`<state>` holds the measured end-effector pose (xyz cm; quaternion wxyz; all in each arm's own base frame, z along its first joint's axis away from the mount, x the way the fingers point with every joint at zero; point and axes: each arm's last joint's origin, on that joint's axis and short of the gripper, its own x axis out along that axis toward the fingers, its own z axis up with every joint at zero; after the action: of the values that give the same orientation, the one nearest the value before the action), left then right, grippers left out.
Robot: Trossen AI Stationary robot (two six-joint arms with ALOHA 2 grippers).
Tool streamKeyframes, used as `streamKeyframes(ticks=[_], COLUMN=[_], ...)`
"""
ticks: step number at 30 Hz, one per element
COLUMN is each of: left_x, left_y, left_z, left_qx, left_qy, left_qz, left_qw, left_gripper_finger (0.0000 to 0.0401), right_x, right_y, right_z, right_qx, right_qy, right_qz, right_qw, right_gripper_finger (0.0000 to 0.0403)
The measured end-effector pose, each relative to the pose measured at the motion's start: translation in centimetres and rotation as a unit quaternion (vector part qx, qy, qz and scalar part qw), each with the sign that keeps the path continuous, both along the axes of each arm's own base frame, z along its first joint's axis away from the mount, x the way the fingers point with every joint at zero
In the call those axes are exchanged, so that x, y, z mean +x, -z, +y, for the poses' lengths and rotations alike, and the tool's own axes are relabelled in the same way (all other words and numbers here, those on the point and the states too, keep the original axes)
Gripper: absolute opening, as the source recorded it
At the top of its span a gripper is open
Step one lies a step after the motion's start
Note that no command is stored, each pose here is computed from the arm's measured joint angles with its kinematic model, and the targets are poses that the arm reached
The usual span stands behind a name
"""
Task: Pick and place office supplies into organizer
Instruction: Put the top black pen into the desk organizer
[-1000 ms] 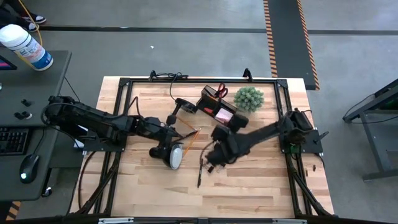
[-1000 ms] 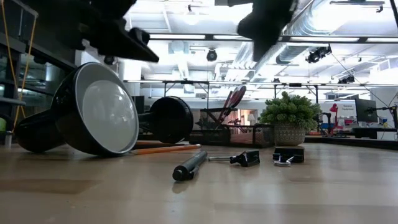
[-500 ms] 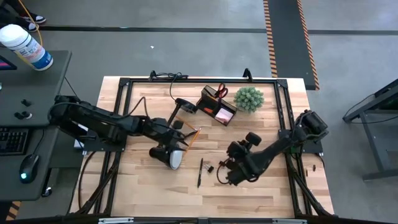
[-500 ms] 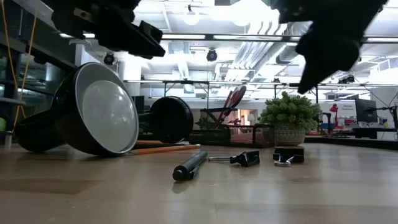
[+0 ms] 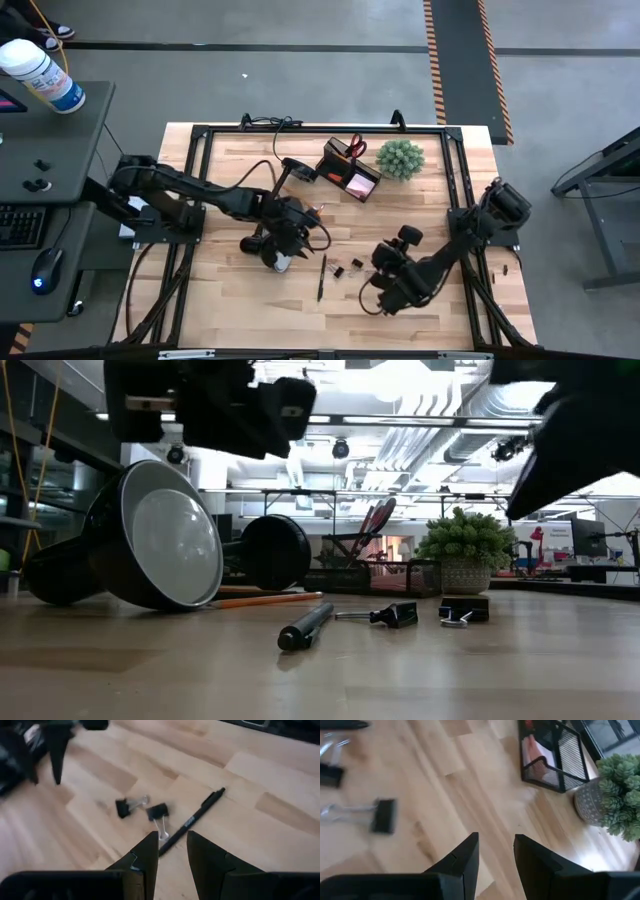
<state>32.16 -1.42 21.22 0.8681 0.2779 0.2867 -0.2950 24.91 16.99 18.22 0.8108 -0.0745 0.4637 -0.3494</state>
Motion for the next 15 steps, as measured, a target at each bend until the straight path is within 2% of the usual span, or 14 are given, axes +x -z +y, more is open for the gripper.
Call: streamKeyframes(ticks=[7, 15], left_x=[2.4, 4.6], left_y=[1.2, 1.2], left_z=[-0.3, -0.3], left_qx=[0.032, 0.037], left_qy=[0.092, 0.107], left_qz=[-0.017, -0.014], left_qw=[0.995, 0.993], left_gripper_finger=[0.0092, 0.0092], right_x=[-0.6, -0.8], right_y=[0.0, 0.0], right_z=[2.1, 2.7], right_qx=[0.009, 0.001], right_qy=[-0.041, -0.061], right_qz=[-0.040, -0.057], right_qw=[0.998, 0.997], right_gripper_finger=[0.0114, 0.0114])
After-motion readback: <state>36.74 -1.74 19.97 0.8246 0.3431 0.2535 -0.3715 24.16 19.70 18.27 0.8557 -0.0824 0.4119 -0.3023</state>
